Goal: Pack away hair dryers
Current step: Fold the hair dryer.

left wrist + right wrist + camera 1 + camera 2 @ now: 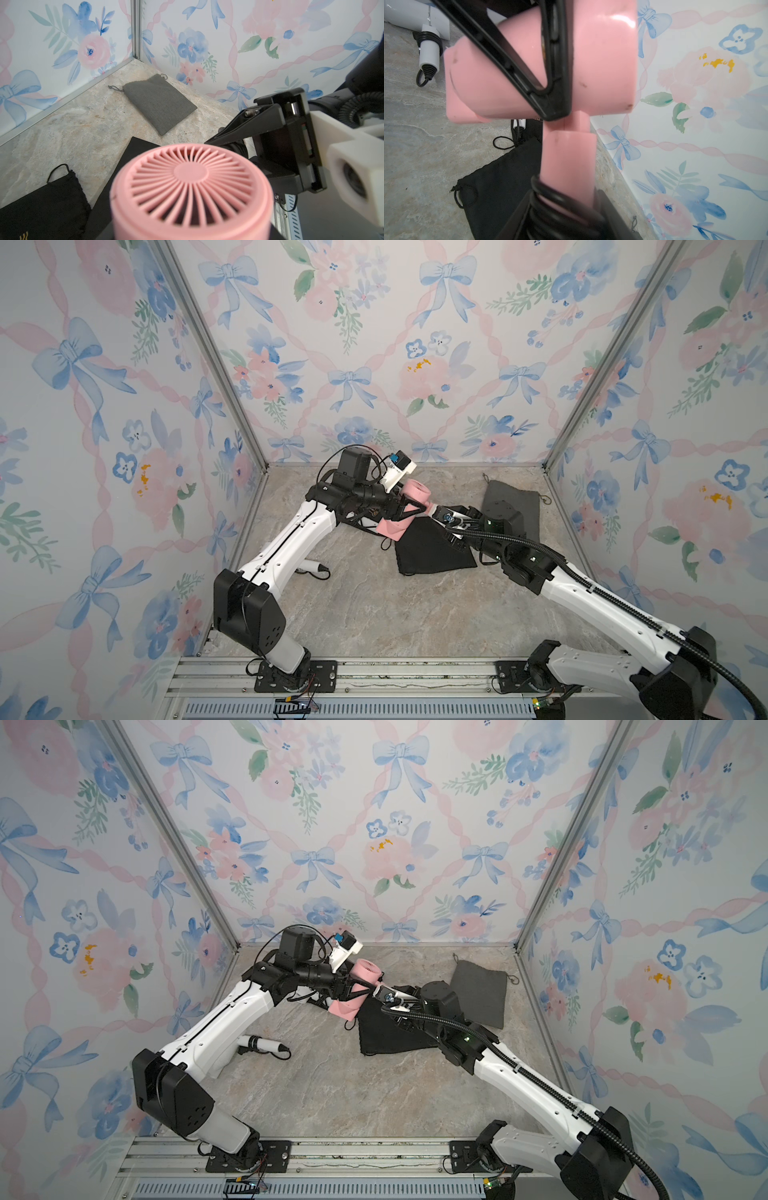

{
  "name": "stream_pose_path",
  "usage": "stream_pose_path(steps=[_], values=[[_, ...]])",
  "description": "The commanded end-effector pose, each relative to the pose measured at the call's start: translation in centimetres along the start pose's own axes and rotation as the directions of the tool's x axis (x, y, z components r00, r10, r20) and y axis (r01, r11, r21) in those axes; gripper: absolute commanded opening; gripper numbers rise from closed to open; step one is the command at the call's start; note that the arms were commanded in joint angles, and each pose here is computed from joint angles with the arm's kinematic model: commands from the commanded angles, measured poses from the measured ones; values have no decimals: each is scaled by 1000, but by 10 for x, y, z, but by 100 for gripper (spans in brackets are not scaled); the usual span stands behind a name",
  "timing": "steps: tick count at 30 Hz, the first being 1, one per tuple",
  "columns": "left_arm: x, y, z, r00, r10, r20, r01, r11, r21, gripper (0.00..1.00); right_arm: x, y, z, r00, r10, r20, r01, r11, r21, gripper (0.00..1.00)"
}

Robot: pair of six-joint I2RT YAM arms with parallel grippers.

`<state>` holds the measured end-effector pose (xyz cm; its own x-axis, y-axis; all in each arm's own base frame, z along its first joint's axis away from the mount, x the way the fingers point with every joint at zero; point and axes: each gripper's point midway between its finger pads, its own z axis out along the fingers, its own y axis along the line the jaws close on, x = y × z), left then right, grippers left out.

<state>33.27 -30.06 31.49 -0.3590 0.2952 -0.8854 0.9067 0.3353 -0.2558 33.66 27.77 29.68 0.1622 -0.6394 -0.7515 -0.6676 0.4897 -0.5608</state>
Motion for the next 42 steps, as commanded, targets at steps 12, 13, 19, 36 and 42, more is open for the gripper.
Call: stream_pose_path(steps=[12, 13, 19, 36, 42], values=[[-46, -14, -5, 996, 27, 80, -21, 998, -65, 0, -39, -65, 6, 914, 353, 201, -385, 911, 149, 28], [-50, -14, -4, 995, 29, 93, -22, 997, -76, 0, -41, -68, 5, 899, 381, 215, -416, 896, 153, 28], [-73, -20, -1, 986, 38, 163, -18, 992, -121, 0, -51, -86, 6, 789, 538, 297, -601, 776, 190, 27], [-92, -34, 4, 944, 3, 329, 44, 990, -135, 0, -75, -91, 22, 309, 815, 490, -942, 333, 40, 28], [-93, -35, 5, 929, -4, 370, 57, 989, -134, 0, -97, -81, 36, 131, 880, 456, -973, 202, -111, 30]])
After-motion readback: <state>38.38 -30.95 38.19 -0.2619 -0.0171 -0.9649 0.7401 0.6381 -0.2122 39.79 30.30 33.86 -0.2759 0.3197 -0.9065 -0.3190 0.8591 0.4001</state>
